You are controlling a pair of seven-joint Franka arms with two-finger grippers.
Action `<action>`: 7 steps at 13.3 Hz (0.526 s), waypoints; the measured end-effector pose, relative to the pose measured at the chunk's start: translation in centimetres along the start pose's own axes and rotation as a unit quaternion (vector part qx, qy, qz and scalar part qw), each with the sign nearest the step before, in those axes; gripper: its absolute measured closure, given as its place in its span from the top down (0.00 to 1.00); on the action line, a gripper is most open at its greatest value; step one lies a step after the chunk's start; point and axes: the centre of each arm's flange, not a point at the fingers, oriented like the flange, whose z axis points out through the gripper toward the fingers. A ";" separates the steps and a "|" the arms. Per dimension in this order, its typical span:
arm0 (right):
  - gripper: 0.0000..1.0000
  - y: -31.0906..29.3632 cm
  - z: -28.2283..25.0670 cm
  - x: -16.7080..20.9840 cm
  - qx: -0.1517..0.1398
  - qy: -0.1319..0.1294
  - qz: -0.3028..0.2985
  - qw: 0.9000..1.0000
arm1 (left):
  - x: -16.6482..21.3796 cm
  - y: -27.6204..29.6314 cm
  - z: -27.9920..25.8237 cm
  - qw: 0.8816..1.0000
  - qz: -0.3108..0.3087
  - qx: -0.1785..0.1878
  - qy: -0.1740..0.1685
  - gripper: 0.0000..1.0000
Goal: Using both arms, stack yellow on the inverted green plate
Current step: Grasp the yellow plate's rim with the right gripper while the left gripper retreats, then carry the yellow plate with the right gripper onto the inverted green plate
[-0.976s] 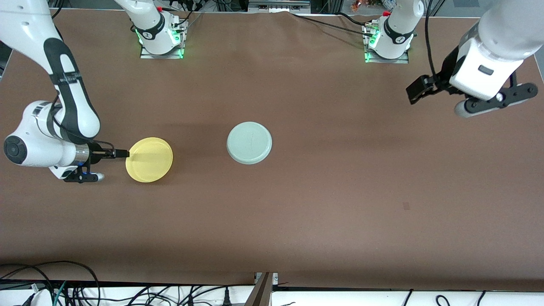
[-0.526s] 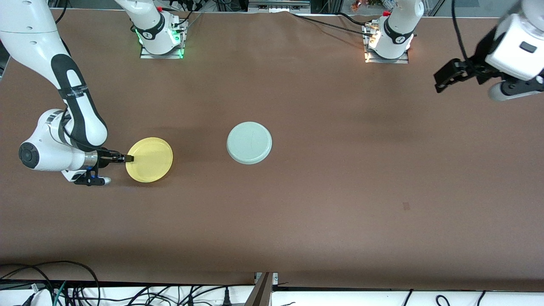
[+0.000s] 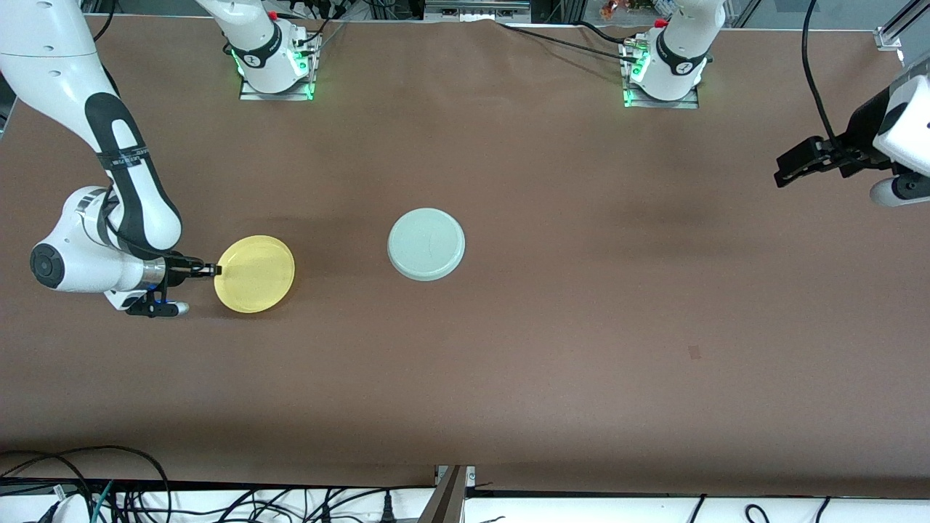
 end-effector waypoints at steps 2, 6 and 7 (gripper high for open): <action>0.02 -1.6 -1.5 0.0 0.011 -0.027 -0.014 0.999 | 0.9 -0.8 1.5 1.000 -0.004 -0.003 0.006 1.00; 0.02 -12.8 -5.5 0.1 0.044 -0.070 -0.071 0.994 | 1.2 -0.8 2.1 1.000 -0.002 -0.006 0.010 1.00; 0.02 -16.1 -5.7 -0.3 0.049 -0.074 -0.068 0.994 | 1.1 -0.6 2.0 1.000 0.003 -0.006 0.012 1.00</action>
